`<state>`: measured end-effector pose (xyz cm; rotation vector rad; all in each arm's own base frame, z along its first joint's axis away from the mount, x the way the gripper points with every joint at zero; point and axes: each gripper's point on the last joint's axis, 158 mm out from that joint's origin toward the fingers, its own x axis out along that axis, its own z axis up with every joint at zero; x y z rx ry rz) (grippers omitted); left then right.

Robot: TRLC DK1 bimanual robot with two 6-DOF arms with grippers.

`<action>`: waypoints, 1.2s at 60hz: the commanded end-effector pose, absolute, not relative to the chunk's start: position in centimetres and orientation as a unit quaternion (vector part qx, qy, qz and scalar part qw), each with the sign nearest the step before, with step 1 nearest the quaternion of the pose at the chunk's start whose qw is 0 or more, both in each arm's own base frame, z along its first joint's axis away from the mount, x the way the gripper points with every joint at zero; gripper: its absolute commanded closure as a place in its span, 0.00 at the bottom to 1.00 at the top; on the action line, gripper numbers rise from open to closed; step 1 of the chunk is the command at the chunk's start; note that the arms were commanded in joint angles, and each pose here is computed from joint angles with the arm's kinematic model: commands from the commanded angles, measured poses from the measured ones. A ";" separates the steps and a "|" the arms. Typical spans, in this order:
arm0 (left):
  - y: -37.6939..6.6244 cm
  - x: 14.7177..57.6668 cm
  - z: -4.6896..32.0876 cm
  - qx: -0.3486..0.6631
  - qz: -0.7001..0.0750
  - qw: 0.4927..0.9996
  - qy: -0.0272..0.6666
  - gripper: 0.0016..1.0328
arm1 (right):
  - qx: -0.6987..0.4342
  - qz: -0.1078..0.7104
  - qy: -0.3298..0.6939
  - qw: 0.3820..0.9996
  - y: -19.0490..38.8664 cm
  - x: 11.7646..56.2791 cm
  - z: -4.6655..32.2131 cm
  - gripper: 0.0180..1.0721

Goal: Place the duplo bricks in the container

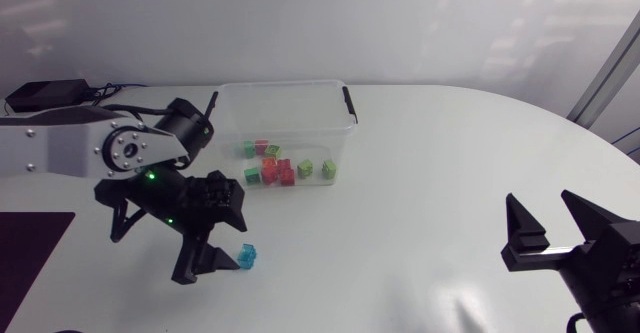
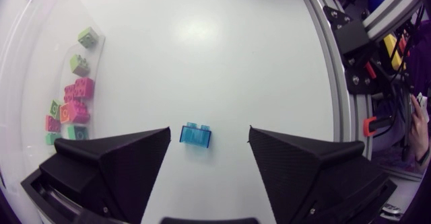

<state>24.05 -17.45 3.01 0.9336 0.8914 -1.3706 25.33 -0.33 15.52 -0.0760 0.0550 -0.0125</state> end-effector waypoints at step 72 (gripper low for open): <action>-16.3 37.9 20.4 0.340 -0.485 0.754 0.284 0.78 | -0.037 -0.003 0.031 0.999 -0.2 25.4 14.8 0.05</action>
